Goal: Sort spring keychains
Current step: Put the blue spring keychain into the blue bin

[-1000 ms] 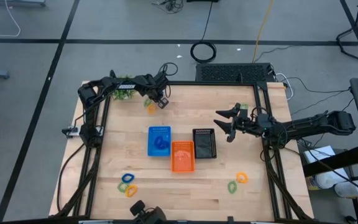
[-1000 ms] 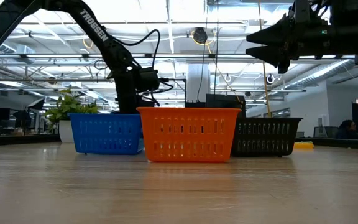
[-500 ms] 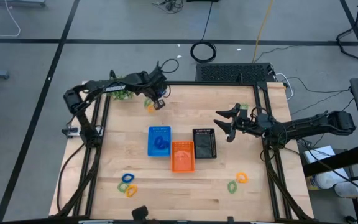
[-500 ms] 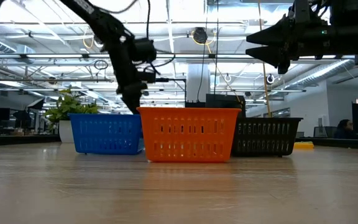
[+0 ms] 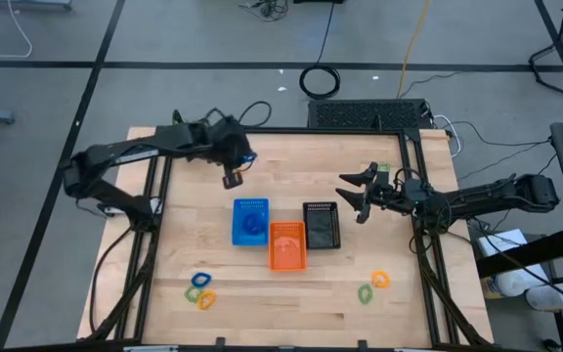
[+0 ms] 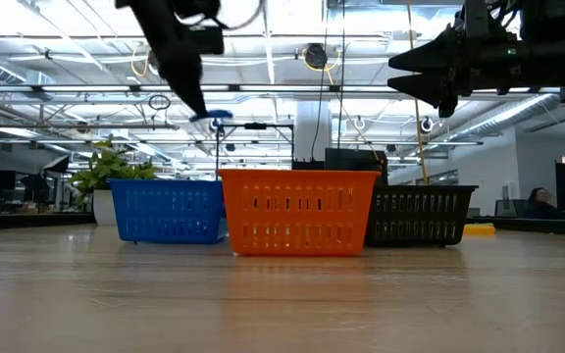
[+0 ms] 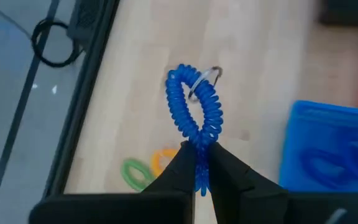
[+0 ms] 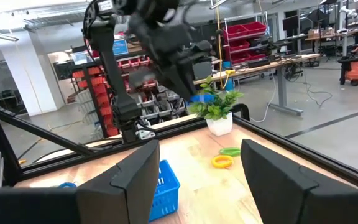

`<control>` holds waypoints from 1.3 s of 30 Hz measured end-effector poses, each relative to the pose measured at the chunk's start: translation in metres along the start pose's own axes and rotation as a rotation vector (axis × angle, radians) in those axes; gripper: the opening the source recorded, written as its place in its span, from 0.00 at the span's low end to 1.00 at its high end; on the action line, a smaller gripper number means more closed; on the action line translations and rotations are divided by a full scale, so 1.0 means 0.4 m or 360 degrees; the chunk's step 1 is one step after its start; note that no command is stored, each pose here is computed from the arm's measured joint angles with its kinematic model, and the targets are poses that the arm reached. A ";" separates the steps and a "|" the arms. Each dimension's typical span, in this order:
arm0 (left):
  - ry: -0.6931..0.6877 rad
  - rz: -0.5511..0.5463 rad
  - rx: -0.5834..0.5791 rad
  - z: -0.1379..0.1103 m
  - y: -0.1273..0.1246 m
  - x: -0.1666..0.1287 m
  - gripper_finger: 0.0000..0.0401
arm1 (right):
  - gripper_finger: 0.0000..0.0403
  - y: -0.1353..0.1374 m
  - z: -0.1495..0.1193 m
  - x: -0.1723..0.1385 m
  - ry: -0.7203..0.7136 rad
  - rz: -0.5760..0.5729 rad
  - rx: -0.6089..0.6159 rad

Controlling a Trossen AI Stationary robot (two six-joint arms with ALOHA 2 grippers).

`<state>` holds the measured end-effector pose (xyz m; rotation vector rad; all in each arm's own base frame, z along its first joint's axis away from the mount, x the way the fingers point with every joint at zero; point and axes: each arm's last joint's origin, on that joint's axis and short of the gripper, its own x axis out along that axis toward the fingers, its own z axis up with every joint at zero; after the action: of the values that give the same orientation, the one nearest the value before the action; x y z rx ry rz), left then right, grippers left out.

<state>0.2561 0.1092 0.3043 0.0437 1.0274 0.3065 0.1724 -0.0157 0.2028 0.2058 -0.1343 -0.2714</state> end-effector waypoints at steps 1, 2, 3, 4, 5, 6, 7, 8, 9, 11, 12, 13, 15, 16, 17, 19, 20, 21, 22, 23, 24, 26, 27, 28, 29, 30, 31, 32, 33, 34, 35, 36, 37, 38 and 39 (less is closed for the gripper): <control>-0.0038 -0.0021 0.0010 -0.003 -0.007 -0.017 0.06 | 0.53 0.000 0.000 0.000 0.0000 0.0000 0.0000; -0.0083 -0.0049 0.0016 -0.007 -0.013 -0.033 0.06 | 0.53 0.000 0.000 0.000 0.0001 0.0000 0.0000; -0.0110 -0.0076 0.0017 -0.016 -0.018 -0.044 0.06 | 0.53 0.000 -0.001 0.000 0.0004 0.0000 -0.0001; -0.0128 -0.0116 0.0020 -0.028 -0.025 -0.053 0.06 | 0.53 0.000 -0.001 0.000 0.0005 -0.0001 -0.0001; -0.0162 -0.0156 0.0023 -0.039 -0.032 -0.060 0.06 | 0.53 0.000 -0.001 0.000 0.0006 -0.0001 -0.0001; -0.0214 -0.0198 0.0022 -0.049 -0.038 -0.067 0.06 | 0.53 0.000 -0.001 0.000 0.0007 -0.0001 -0.0002; -0.0264 -0.0242 0.0028 -0.063 -0.045 -0.073 0.06 | 0.53 0.000 -0.001 0.000 0.0008 -0.0001 -0.0002; -0.0308 -0.0279 0.0031 -0.080 -0.051 -0.079 0.05 | 0.53 0.000 -0.001 0.000 0.0007 -0.0001 -0.0002; -0.0347 -0.0314 0.0025 -0.099 -0.057 -0.084 0.05 | 0.53 0.000 -0.001 0.000 0.0007 -0.0001 -0.0002; -0.0427 -0.0367 0.0009 -0.136 -0.069 -0.088 0.05 | 0.53 0.000 -0.001 0.000 0.0006 -0.0001 -0.0001; -0.0450 -0.0388 -0.0013 -0.157 -0.074 -0.092 0.05 | 0.53 0.000 -0.001 0.000 0.0005 0.0000 -0.0001; -0.0467 -0.0414 -0.0039 -0.176 -0.080 -0.098 0.05 | 0.53 0.000 -0.001 0.000 0.0005 -0.0001 0.0001; -0.0530 -0.0449 -0.0086 -0.207 -0.088 -0.119 0.05 | 0.53 0.000 -0.001 0.000 0.0005 0.0000 0.0009; -0.0564 -0.0461 -0.0100 -0.220 -0.093 -0.132 0.05 | 0.53 0.000 -0.001 0.000 0.0005 0.0000 0.0010; -0.0602 -0.0474 -0.0106 -0.232 -0.097 -0.147 0.05 | 0.53 0.000 -0.001 0.000 0.0005 -0.0001 0.0011; -0.0708 -0.0490 -0.0088 -0.249 -0.105 -0.183 0.05 | 0.53 0.000 -0.001 0.000 0.0005 -0.0002 0.0010; -0.0773 -0.0495 -0.0067 -0.258 -0.108 -0.203 0.05 | 0.53 0.000 -0.001 0.000 0.0005 -0.0002 0.0008; -0.0836 -0.0498 -0.0038 -0.266 -0.111 -0.222 0.05 | 0.53 0.000 -0.001 0.000 0.0004 -0.0002 0.0004; -0.0897 -0.0500 -0.0007 -0.274 -0.113 -0.240 0.05 | 0.53 0.000 -0.001 0.000 0.0004 -0.0003 0.0003; -0.0960 -0.0502 0.0020 -0.283 -0.116 -0.258 0.05 | 0.53 0.000 -0.001 0.000 0.0004 -0.0003 0.0003; -0.1017 -0.0505 0.0042 -0.293 -0.118 -0.275 0.05 | 0.53 0.000 -0.001 0.000 0.0004 -0.0003 0.0003; -0.1158 -0.0540 0.0085 -0.308 -0.123 -0.299 0.05 | 0.53 0.000 -0.001 0.000 0.0004 -0.0003 0.0006; -0.1235 -0.0574 0.0105 -0.316 -0.126 -0.307 0.05 | 0.53 0.000 -0.001 0.000 0.0004 -0.0003 0.0010; -0.1316 -0.0618 0.0126 -0.326 -0.130 -0.313 0.05 | 0.53 0.000 -0.001 0.000 0.0004 -0.0003 0.0010; -0.1392 -0.0666 0.0143 -0.333 -0.135 -0.316 0.05 | 0.53 0.000 -0.001 0.000 0.0004 -0.0004 0.0010; -0.1464 -0.0723 0.0157 -0.340 -0.139 -0.315 0.05 | 0.53 0.000 0.000 0.000 0.0003 -0.0004 0.0011; -0.1524 -0.0778 0.0164 -0.347 -0.144 -0.311 0.05 | 0.53 0.000 0.000 0.000 0.0003 -0.0004 0.0011; -0.1557 -0.0821 0.0162 -0.354 -0.149 -0.304 0.05 | 0.53 0.000 0.000 0.000 0.0002 -0.0005 0.0011; -0.1583 -0.0854 0.0159 -0.361 -0.154 -0.296 0.05 | 0.53 0.000 0.000 0.000 0.0000 -0.0004 0.0011; -0.1608 -0.0871 0.0161 -0.366 -0.157 -0.290 0.05 | 0.53 0.000 0.000 0.000 -0.0002 -0.0004 0.0012; -0.1609 -0.0888 0.0153 -0.371 -0.160 -0.284 0.05 | 0.53 0.000 0.001 0.000 -0.0003 -0.0004 0.0013; -0.1605 -0.0903 0.0144 -0.375 -0.163 -0.277 0.05 | 0.53 0.000 0.001 0.000 -0.0003 -0.0004 0.0019; -0.1595 -0.0919 0.0132 -0.376 -0.165 -0.270 0.05 | 0.53 0.000 0.000 0.000 -0.0003 -0.0005 0.0025; -0.1572 -0.0939 0.0117 -0.377 -0.168 -0.262 0.05 | 0.53 0.000 0.000 0.000 -0.0003 -0.0005 0.0028; -0.1543 -0.0957 0.0099 -0.378 -0.171 -0.255 0.05 | 0.53 0.000 0.000 0.000 -0.0003 -0.0004 0.0029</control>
<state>0.0950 0.0000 0.2985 -0.0592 0.0555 -0.2927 0.1724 -0.0158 0.2029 0.2241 -0.1382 -0.2729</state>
